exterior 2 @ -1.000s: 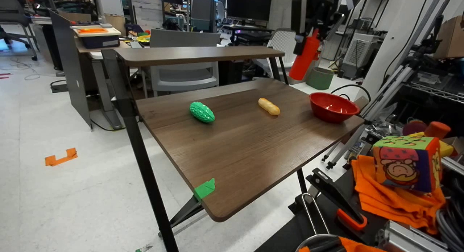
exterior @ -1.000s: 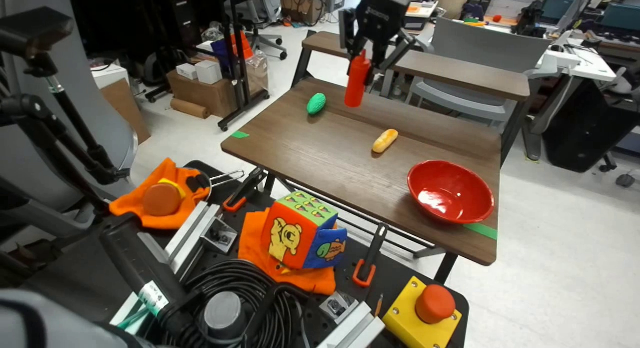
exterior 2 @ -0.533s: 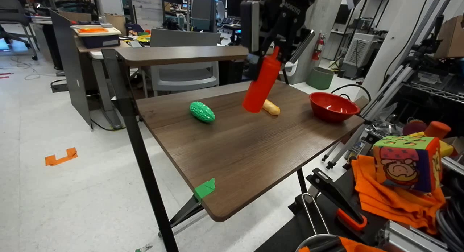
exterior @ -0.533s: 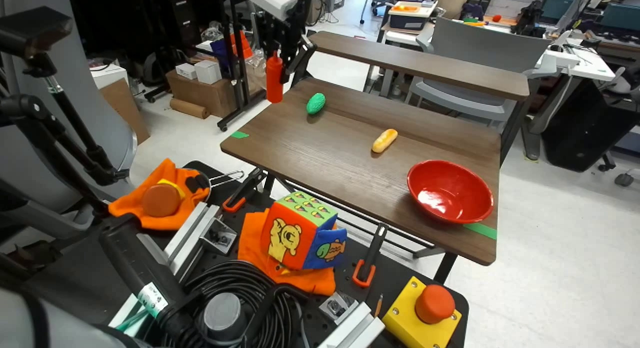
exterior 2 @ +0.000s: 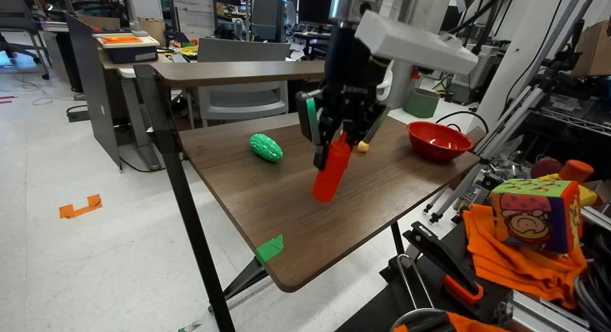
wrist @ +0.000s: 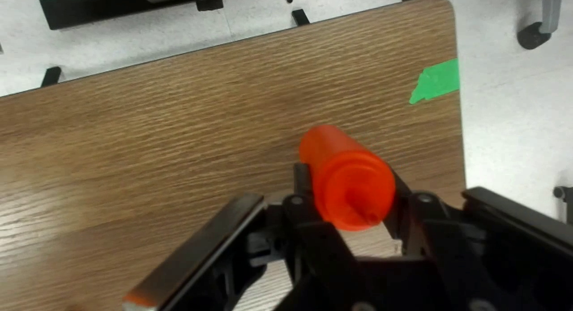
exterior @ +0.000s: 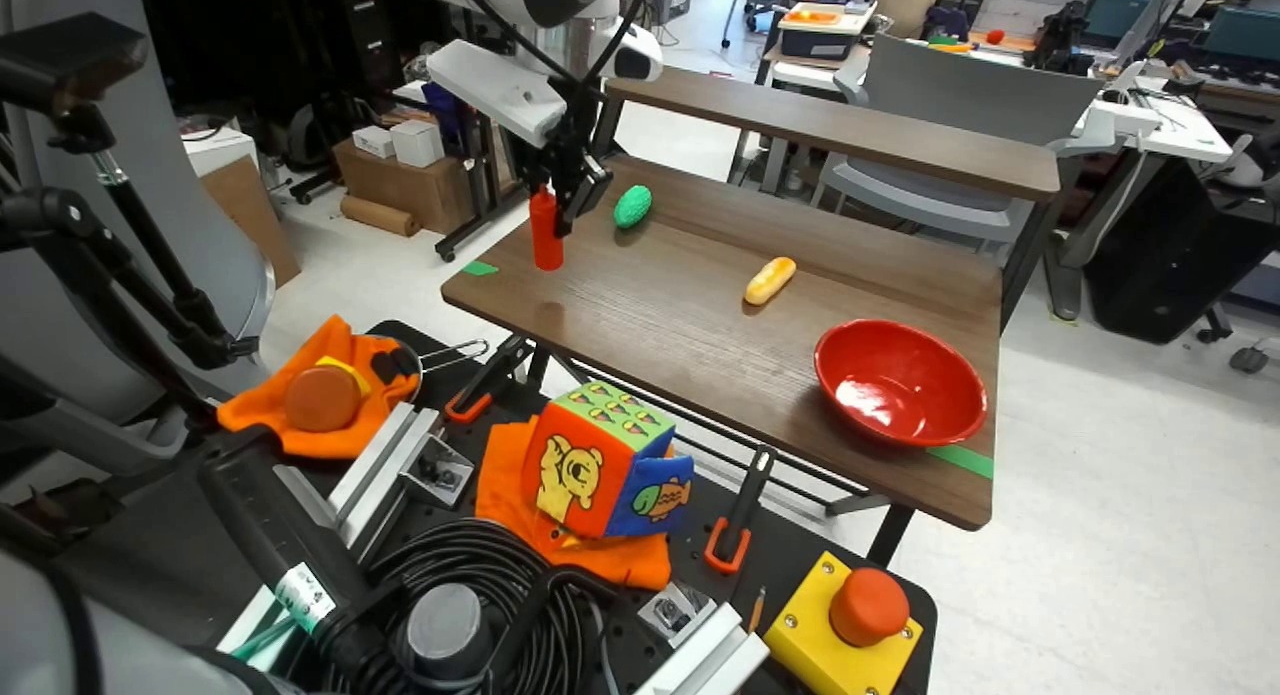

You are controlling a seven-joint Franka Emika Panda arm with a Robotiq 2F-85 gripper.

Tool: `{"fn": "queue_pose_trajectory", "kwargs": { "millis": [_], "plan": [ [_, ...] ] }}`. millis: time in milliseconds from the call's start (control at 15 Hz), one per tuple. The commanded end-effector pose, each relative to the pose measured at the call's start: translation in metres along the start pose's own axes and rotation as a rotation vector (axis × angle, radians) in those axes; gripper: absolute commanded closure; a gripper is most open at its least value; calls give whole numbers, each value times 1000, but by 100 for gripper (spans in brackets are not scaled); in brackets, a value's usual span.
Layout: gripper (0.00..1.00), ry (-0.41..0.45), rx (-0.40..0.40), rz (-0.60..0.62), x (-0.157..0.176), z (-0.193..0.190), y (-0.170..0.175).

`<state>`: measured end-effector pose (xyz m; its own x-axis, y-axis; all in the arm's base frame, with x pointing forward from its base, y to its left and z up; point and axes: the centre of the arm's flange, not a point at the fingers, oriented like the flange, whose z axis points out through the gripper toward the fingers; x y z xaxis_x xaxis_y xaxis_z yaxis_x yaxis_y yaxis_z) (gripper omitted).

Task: Take the red bottle out of the red bowl

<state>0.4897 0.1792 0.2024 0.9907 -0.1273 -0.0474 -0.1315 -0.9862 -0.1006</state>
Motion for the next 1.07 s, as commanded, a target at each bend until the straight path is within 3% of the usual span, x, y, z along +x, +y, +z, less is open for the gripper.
{"fn": "queue_pose_trajectory", "kwargs": {
  "millis": [0, 67, 133, 400, 533, 733, 800, 1000],
  "plan": [
    [87, -5, -65, 38, 20, 25, -6],
    [87, -9, -73, 50, 22, 28, -6],
    [40, -12, -81, 69, 24, 28, -5],
    [14, -32, -64, 89, 8, 2, -7],
    [1, -52, -12, 90, -12, -37, 1],
    [0, -56, 88, 131, -31, -87, 20],
    [0, -49, 38, 110, -7, -43, -2],
    [0, -37, 69, 127, -20, -79, 13]
  ]
}}
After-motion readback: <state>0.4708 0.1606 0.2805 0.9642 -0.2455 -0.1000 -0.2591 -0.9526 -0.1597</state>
